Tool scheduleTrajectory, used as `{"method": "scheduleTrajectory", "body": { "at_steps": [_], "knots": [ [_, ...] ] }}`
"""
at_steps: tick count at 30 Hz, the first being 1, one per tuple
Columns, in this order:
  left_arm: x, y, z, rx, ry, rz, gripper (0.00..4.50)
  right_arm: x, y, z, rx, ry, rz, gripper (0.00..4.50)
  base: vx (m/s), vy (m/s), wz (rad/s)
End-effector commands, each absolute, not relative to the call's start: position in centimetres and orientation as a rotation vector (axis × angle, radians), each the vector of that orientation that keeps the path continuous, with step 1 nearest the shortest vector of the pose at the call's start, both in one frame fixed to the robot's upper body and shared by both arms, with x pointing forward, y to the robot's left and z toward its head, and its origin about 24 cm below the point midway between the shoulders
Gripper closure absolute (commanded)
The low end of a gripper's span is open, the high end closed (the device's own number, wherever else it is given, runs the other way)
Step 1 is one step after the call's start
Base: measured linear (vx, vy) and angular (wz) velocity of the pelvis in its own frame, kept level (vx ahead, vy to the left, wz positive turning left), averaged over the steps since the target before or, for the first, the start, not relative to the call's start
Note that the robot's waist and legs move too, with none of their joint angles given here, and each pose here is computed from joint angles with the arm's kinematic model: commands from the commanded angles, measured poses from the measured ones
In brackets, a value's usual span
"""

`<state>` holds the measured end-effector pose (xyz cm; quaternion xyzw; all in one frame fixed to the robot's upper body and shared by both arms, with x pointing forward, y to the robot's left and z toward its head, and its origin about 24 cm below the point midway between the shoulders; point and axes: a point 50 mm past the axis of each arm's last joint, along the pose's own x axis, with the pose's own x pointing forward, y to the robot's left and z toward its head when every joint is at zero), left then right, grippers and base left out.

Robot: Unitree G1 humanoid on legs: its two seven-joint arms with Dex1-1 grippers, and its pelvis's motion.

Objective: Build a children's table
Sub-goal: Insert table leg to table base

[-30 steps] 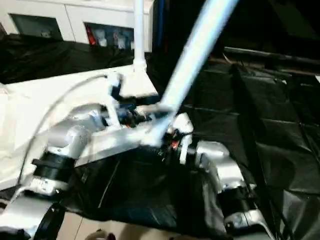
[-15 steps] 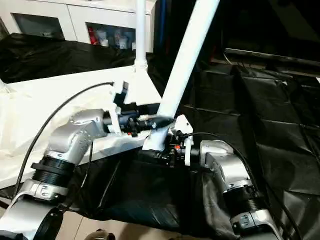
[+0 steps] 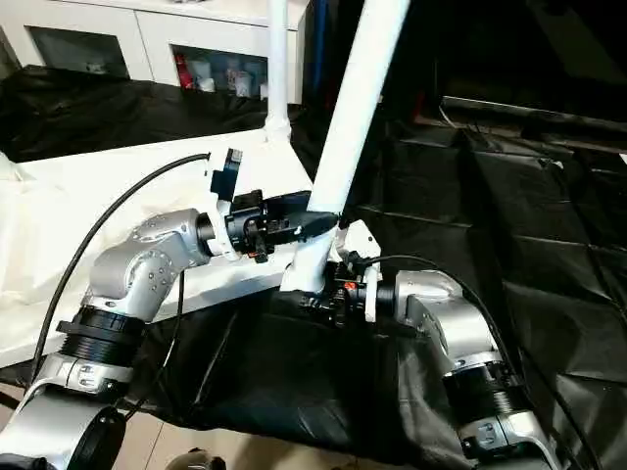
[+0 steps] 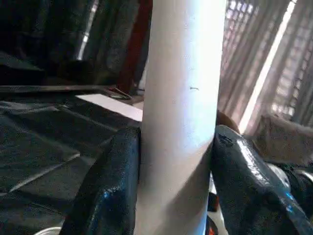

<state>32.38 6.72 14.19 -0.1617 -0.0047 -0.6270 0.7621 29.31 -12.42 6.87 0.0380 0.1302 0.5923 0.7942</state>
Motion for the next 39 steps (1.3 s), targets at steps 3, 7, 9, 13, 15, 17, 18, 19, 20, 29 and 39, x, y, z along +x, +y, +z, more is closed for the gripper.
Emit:
{"method": "scheduleTrajectory", "body": {
  "at_steps": [3,7,9,13,15,17,18,19,20,29,39],
  "knots": [
    [33.4,7.8,15.5,-0.406,-0.079,-1.200,2.59,29.9,-13.0,8.3,0.085,0.206,1.205,0.78,0.000,0.000,0.00],
    [34.0,8.3,16.0,-0.415,-0.097,-1.093,2.60,30.4,-13.6,9.7,0.128,0.159,1.163,0.48,0.000,0.000,0.00],
    [34.1,8.5,16.2,-0.414,-0.105,-1.070,2.60,30.8,-14.1,10.5,0.174,0.140,1.132,0.39,0.000,0.000,0.00],
    [34.0,8.3,16.5,-0.414,-0.111,-1.068,2.60,31.7,-15.0,11.4,0.239,0.159,1.080,0.39,0.000,0.000,0.00],
    [33.9,8.2,16.6,-0.414,-0.111,-1.069,2.60,31.8,-15.0,11.5,0.246,0.168,1.067,0.39,0.000,0.000,0.00],
    [33.8,8.0,16.6,-0.415,-0.111,-1.071,2.60,32.1,-15.1,11.7,0.276,0.196,1.057,0.39,0.000,0.000,0.00],
    [33.7,7.8,16.6,-0.415,-0.109,-1.072,2.60,32.1,-14.9,11.8,0.254,0.220,1.060,0.39,0.000,0.000,0.00],
    [33.7,7.7,16.6,-0.414,-0.107,-1.077,2.60,32.1,-14.8,11.8,0.244,0.232,1.067,0.39,0.000,0.000,0.00],
    [33.7,7.6,16.6,-0.412,-0.105,-1.083,2.60,32.0,-14.6,11.8,0.241,0.241,1.076,0.39,0.000,0.000,0.00],
    [33.3,6.9,16.3,-0.346,-0.086,-1.109,2.60,32.1,-13.2,12.1,0.252,0.278,1.129,0.39,0.000,0.000,0.00],
    [33.1,6.2,16.0,-0.299,-0.071,-1.134,2.60,32.6,-12.6,12.4,0.225,0.293,1.102,0.39,0.000,0.000,0.00]
  ]
}}
